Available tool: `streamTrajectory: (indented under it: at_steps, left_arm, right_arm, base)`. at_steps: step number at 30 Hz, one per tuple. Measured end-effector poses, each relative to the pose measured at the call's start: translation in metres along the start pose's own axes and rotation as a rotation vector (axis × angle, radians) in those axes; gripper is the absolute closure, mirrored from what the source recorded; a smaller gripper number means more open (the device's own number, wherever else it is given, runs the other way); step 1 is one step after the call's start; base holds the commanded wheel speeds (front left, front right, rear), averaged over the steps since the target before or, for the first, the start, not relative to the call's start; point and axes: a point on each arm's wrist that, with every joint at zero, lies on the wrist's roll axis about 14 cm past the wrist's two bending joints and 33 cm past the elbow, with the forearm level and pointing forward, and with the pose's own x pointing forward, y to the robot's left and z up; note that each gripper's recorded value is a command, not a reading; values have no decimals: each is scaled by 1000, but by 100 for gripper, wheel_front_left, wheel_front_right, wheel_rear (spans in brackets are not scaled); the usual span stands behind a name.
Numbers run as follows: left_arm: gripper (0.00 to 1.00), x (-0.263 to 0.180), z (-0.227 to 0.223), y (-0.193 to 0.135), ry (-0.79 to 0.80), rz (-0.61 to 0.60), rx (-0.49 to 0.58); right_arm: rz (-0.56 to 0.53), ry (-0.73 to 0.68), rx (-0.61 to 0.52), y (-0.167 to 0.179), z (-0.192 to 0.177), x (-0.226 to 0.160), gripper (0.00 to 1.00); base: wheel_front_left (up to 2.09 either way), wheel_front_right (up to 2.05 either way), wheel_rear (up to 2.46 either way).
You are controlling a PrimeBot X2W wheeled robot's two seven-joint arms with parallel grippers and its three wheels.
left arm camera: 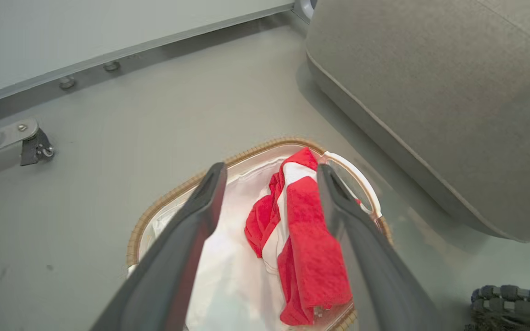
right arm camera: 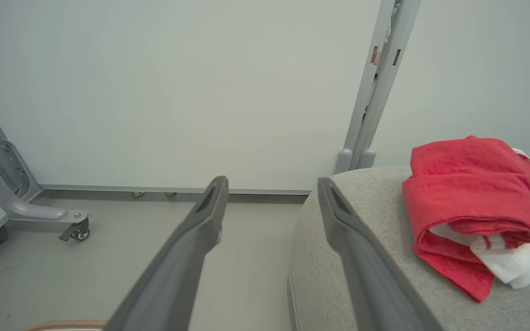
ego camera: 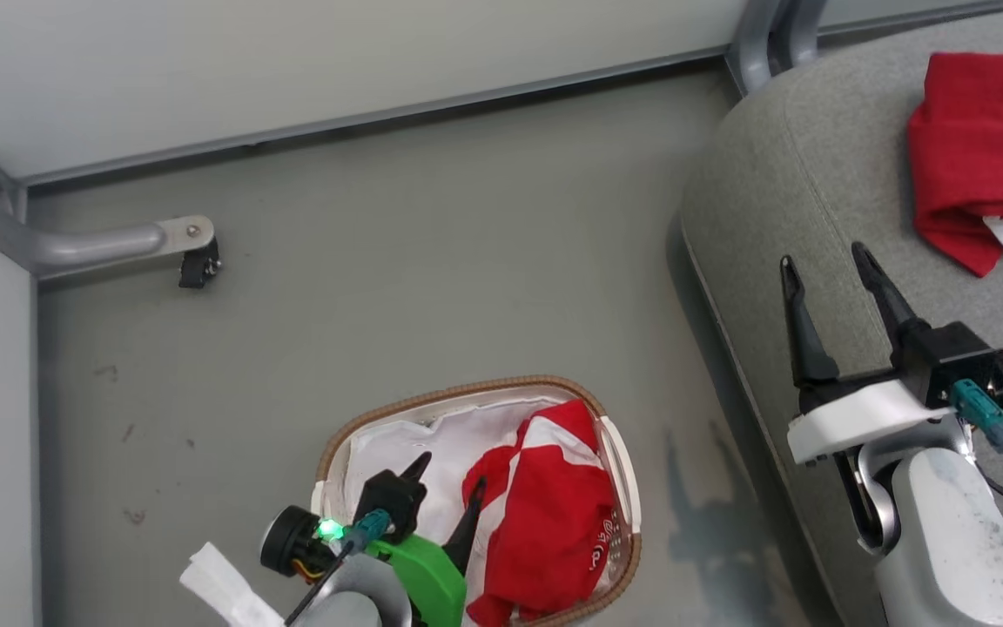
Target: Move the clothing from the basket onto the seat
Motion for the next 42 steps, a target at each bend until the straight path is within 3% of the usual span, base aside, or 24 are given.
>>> streamTrajectory:
  at_steps: [6, 16, 35, 42]
  left_arm:
    - [0, 26, -45, -32, 189, -178, 56]
    - [0, 50, -97, -72, 349, -427, 113]
    - [0, 91, -177, -53, 553, -539, 206]
    - [0, 103, -197, -40, 618, -512, 265]
  right_arm:
    - [-20, 11, 2, -10, -14, 22, 0]
    - [-40, 75, 5, -23, -55, 44, 0]
    - [-62, 150, -6, -42, -108, 63, 0]
    - [-61, 163, -17, -45, -118, 66, 0]
  base:
    - [0, 0, 0]
    - [0, 0, 0]
    - [0, 0, 0]
    - [0, 0, 0]
